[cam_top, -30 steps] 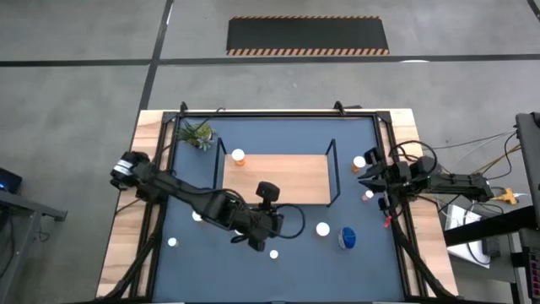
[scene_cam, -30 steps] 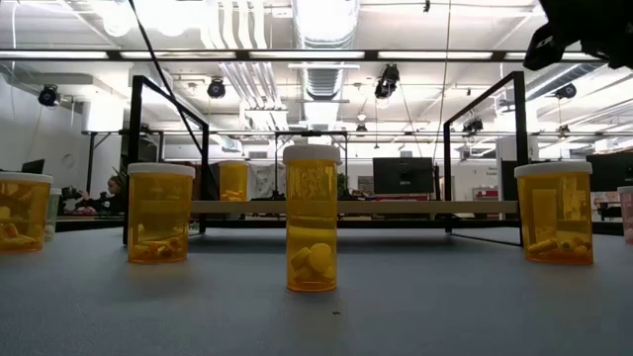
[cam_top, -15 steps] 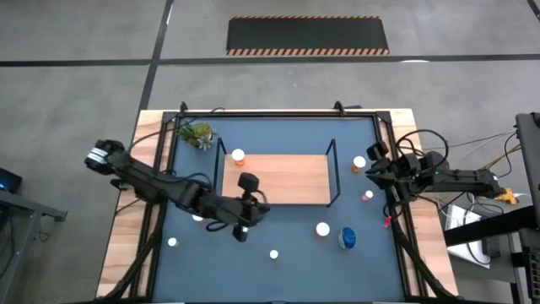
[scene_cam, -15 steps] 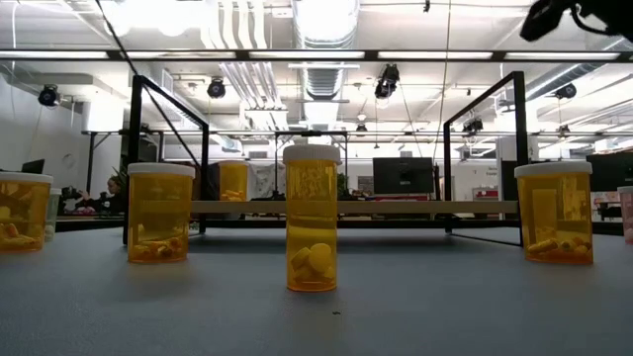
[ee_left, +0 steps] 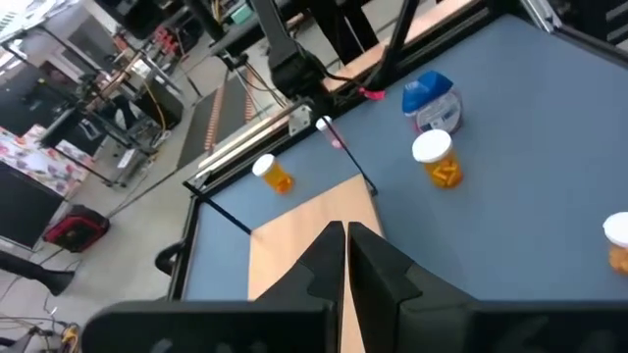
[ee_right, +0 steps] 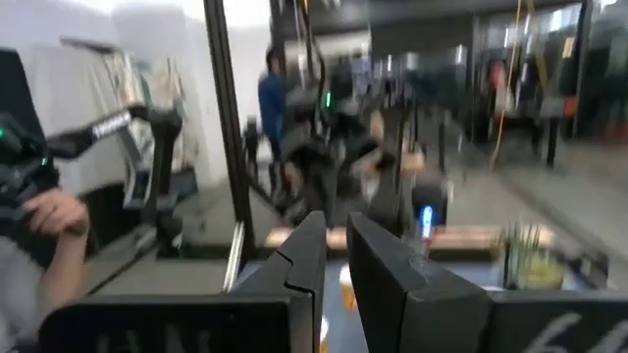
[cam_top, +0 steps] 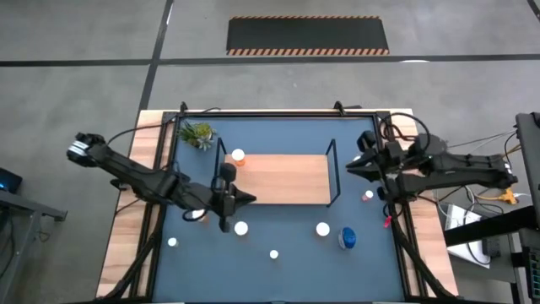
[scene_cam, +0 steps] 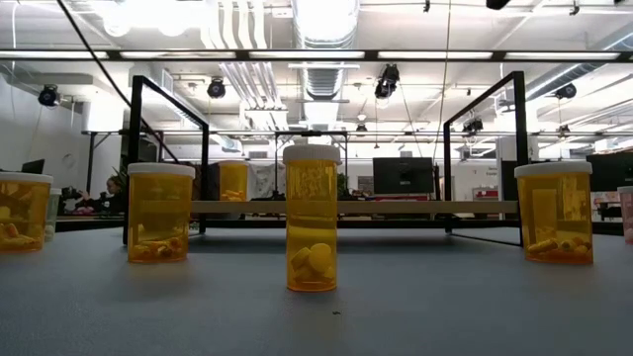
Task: Pick and place medicine bottles onto shelf by color
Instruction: Put the blue pill bottle on to the shelf
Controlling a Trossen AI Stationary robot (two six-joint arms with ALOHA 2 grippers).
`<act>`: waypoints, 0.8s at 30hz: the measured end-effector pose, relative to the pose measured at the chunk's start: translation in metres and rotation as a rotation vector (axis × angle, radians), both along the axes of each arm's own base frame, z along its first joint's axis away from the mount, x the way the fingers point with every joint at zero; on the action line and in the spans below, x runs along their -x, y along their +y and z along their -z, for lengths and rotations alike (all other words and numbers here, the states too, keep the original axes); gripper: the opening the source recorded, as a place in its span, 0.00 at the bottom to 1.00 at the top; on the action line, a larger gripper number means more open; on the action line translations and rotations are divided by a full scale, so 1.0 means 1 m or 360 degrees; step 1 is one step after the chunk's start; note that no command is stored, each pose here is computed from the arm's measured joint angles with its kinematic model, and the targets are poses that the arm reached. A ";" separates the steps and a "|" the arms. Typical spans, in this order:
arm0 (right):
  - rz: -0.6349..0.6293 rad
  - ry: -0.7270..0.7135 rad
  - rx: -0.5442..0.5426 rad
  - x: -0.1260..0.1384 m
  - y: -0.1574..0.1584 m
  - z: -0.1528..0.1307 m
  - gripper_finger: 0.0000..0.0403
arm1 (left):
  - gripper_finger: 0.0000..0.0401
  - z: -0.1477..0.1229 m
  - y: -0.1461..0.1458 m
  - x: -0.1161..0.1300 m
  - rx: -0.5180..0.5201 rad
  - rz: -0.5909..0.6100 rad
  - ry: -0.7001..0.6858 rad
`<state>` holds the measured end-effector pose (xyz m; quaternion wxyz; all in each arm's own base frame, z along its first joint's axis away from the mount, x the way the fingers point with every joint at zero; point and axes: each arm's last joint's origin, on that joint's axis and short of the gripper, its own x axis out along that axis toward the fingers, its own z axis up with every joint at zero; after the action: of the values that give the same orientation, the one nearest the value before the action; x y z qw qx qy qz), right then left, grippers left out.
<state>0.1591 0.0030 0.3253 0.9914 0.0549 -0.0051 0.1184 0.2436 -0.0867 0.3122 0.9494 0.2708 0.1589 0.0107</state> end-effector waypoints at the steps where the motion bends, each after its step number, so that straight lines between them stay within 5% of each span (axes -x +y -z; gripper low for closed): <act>1: -0.0006 0.0058 -0.0025 -0.001 0.001 -0.007 0.09 | 0.00 -0.001 0.001 0.002 0.0004 0.0000 -0.0011; 18: -0.0136 0.0944 -0.0707 -0.012 0.034 -0.060 0.09 | 0.00 -0.003 0.007 0.015 -0.0063 0.0013 -0.0039; 24: 0.0002 0.1434 -0.1058 -0.009 0.053 -0.055 0.09 | 0.00 -0.005 0.007 0.015 -0.0096 -0.0028 -0.0057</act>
<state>0.1686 0.0561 0.3801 0.8251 0.4096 0.3820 0.0746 0.2284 -0.0794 0.3176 0.9434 0.2975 0.1438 0.0288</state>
